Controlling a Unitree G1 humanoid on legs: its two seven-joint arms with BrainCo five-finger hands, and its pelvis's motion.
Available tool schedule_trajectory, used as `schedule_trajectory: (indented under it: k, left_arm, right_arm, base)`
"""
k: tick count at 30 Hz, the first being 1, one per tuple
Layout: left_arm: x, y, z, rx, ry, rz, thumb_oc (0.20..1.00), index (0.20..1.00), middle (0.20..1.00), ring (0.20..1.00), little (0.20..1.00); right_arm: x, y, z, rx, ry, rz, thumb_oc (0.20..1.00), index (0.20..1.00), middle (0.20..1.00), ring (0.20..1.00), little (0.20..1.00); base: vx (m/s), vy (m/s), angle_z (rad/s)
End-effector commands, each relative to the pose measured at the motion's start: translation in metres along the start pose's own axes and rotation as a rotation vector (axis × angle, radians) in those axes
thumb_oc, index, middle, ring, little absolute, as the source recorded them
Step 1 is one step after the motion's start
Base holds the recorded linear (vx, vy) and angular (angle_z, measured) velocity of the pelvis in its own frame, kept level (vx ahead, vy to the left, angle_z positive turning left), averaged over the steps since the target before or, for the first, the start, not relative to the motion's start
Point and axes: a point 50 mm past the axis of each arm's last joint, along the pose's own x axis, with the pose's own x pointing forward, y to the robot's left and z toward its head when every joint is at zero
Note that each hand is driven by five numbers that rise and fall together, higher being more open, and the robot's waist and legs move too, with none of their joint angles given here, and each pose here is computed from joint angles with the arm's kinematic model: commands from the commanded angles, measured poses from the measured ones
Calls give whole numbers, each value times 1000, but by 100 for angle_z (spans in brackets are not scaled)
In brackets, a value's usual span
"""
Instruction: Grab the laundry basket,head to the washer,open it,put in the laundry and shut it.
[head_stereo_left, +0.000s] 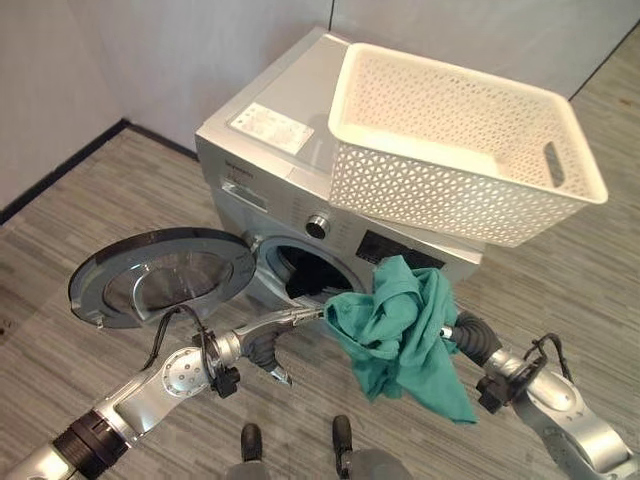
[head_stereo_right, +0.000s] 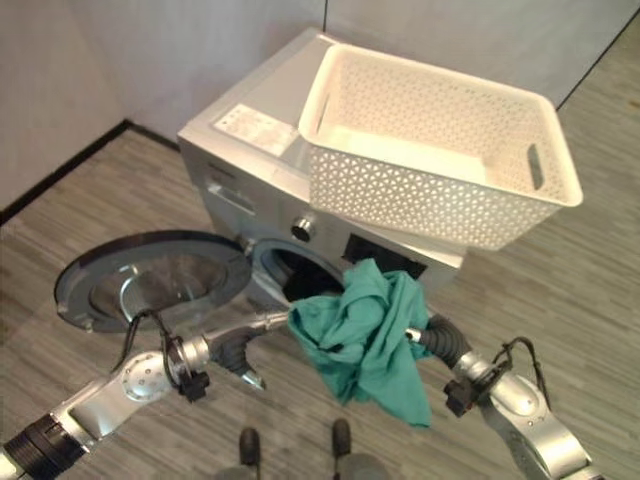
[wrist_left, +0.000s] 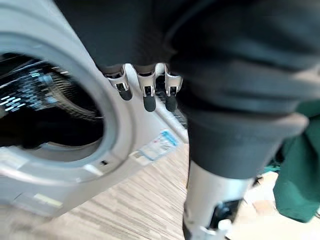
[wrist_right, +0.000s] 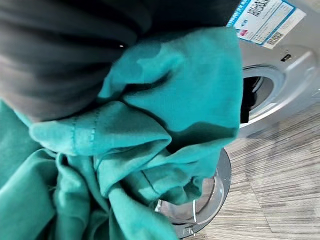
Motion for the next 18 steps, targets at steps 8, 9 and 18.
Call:
schedule_trajectory:
  k: [8, 9, 18]
  left_arm:
    - [-1, -22, -46, -11, 219, 109, 1000, 1000, 1000, 1000, 1000]
    - [-11, -31, -60, -25, 307, 132, 1000, 1000, 1000, 1000, 1000]
    - [-34, -73, -96, -164, 576, 309, 1000, 1000, 1000, 1000, 1000]
  right_arm:
    - [38, -3, -13, -76, -5, -108, 200, 200, 200, 200, 200]
    - [41, 2, -30, -46, 50, -139, 200, 200, 200, 200, 200]
    - [76, 47, -90, 257, 200, -274, 200, 200, 200, 200, 200]
  base:
    - [-95, 8, 9]
    - [-49, 8, 9]
    - [-69, 42, 11]
